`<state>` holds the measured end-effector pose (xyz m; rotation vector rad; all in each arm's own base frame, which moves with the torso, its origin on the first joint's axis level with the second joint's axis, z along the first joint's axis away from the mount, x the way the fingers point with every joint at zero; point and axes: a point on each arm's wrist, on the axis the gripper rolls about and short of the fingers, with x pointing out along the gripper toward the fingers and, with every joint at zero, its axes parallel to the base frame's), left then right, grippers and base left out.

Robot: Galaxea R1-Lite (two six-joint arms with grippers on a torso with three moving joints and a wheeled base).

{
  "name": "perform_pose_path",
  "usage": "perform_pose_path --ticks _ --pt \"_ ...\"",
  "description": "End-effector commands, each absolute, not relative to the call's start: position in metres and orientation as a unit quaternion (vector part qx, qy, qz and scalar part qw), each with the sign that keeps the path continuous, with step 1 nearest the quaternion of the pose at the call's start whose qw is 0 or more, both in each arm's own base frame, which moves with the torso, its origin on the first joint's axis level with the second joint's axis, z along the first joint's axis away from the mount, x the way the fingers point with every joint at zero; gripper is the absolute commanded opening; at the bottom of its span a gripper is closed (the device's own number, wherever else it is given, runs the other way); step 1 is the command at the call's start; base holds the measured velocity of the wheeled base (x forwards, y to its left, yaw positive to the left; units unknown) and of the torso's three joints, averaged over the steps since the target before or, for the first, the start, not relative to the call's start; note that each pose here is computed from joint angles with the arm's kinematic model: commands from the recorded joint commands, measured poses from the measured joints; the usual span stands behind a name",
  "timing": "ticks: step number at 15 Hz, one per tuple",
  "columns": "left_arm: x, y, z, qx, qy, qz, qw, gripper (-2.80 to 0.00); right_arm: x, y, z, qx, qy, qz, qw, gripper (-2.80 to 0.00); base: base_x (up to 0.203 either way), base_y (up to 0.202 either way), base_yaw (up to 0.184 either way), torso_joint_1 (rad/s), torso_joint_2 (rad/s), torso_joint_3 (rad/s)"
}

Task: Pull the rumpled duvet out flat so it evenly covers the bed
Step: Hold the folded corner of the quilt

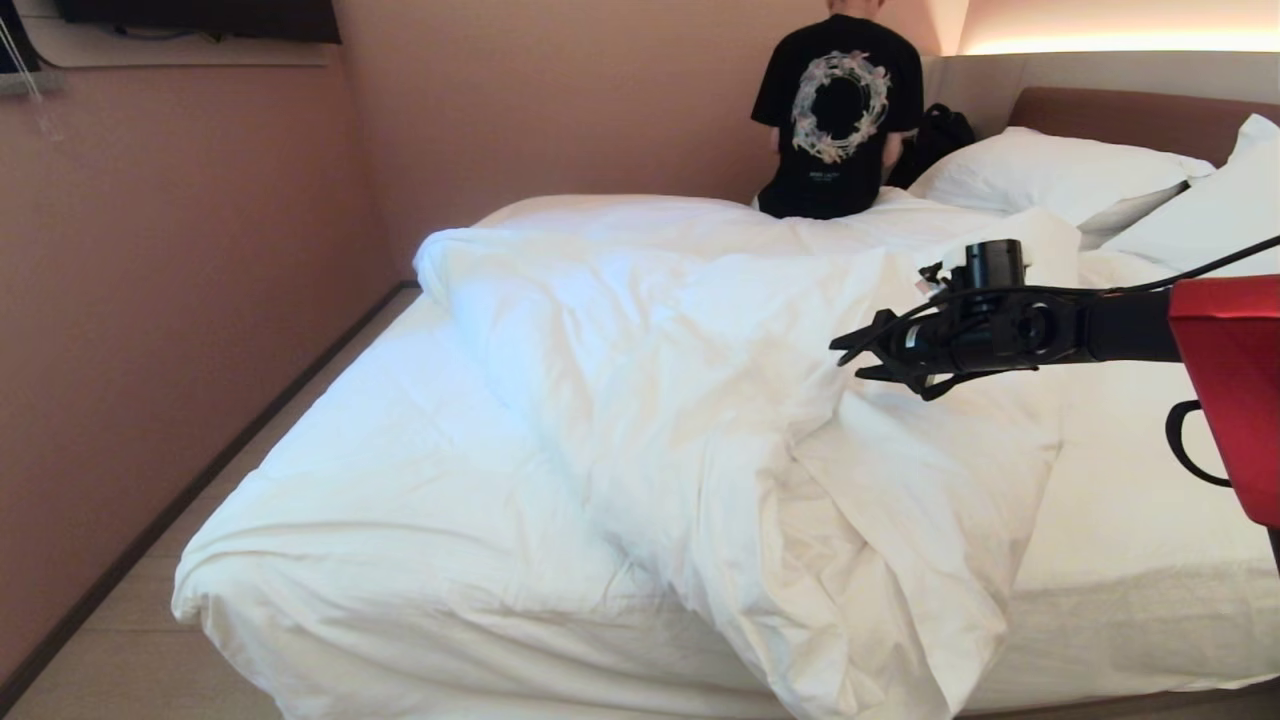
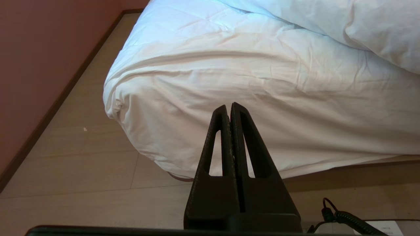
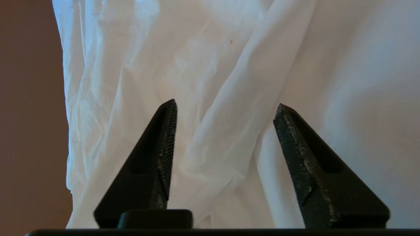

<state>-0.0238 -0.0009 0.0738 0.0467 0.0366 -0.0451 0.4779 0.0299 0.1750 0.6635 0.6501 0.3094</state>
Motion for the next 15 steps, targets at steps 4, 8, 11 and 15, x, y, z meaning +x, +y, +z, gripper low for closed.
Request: perform_pose_path --ticks 4,8,11,15 --pt "-0.024 -0.001 0.074 0.023 0.019 -0.023 0.999 -2.8 0.481 0.031 0.167 0.321 0.32 0.148 0.879 0.0 0.0 0.0 0.0 0.0 0.0 0.0" --pt "-0.024 -0.001 0.074 0.023 0.019 -0.023 0.999 -2.8 0.486 0.031 0.153 0.321 0.329 0.144 0.876 0.0 0.0 0.0 0.0 0.0 0.0 0.0" --pt "-0.024 -0.001 0.074 0.023 0.019 -0.023 0.999 -2.8 0.491 0.033 0.144 0.32 0.328 0.147 0.876 0.0 0.0 0.0 0.0 0.0 0.0 0.0" --pt "-0.024 -0.001 0.074 0.023 0.019 -0.023 0.999 -2.8 0.495 0.055 0.129 0.314 0.34 0.163 0.871 0.0 0.0 0.0 0.0 0.0 0.0 0.0"
